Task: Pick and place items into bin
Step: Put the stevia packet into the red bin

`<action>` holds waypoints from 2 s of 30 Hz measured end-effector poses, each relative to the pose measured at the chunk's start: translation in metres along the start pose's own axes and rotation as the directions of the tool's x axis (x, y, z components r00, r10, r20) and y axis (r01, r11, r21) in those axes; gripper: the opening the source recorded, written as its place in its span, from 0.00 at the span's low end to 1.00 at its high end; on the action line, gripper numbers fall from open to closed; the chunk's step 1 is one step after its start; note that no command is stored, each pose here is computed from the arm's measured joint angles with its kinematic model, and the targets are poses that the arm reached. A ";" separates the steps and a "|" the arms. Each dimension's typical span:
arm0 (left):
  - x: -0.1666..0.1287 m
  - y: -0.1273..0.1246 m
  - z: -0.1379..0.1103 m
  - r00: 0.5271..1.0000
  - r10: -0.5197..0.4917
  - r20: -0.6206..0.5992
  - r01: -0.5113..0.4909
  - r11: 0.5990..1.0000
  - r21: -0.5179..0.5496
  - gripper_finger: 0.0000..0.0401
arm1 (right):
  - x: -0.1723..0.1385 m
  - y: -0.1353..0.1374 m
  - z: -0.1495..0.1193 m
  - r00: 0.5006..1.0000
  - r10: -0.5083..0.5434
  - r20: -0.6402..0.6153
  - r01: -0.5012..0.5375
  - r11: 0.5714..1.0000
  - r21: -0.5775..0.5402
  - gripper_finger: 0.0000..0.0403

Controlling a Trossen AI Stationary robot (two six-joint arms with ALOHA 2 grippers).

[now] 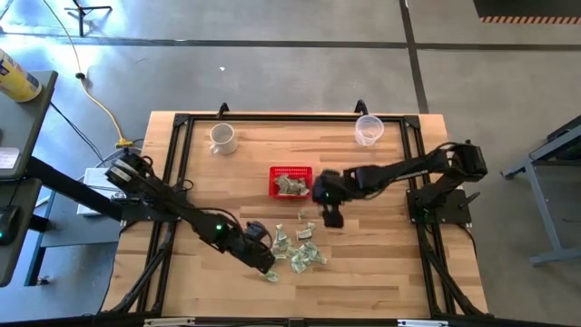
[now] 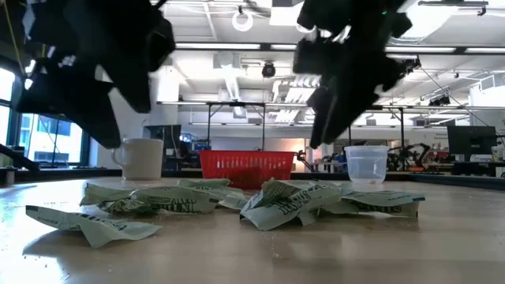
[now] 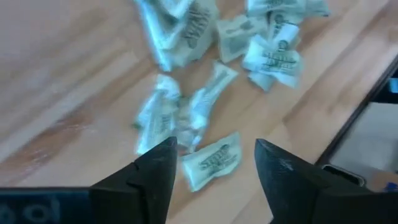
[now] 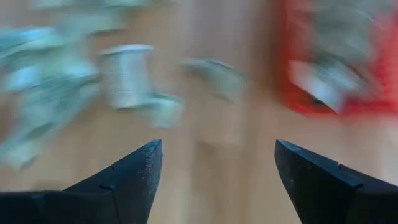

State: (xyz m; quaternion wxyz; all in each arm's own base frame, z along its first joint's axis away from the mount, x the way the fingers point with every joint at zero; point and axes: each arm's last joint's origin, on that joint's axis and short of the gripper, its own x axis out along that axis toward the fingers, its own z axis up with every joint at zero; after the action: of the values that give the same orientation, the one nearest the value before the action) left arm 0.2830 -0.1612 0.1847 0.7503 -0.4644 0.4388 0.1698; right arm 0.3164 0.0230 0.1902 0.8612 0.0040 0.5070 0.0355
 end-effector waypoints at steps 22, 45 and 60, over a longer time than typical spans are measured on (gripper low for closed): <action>-0.006 0.005 -0.004 0.998 0.054 -0.031 -0.053 0.998 0.016 0.40 | 0.075 0.022 0.050 0.981 -0.157 -0.115 0.047 0.766 -0.642 0.43; -0.007 0.011 -0.005 0.993 0.117 -0.031 -0.115 0.991 0.066 0.39 | 0.082 0.003 0.043 0.947 -0.237 -0.217 0.049 0.774 -0.631 0.03; -0.006 0.010 -0.004 0.994 0.108 -0.020 -0.107 0.991 0.075 0.39 | -0.002 -0.077 0.099 0.974 -0.218 0.058 0.224 0.962 -0.156 0.03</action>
State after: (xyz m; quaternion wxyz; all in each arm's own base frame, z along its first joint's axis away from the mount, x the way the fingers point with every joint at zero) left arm 0.2705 -0.1586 0.1837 0.7514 -0.4142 0.4779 0.1882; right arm 0.4066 -0.0514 0.2363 0.8672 -0.1215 0.4825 -0.0199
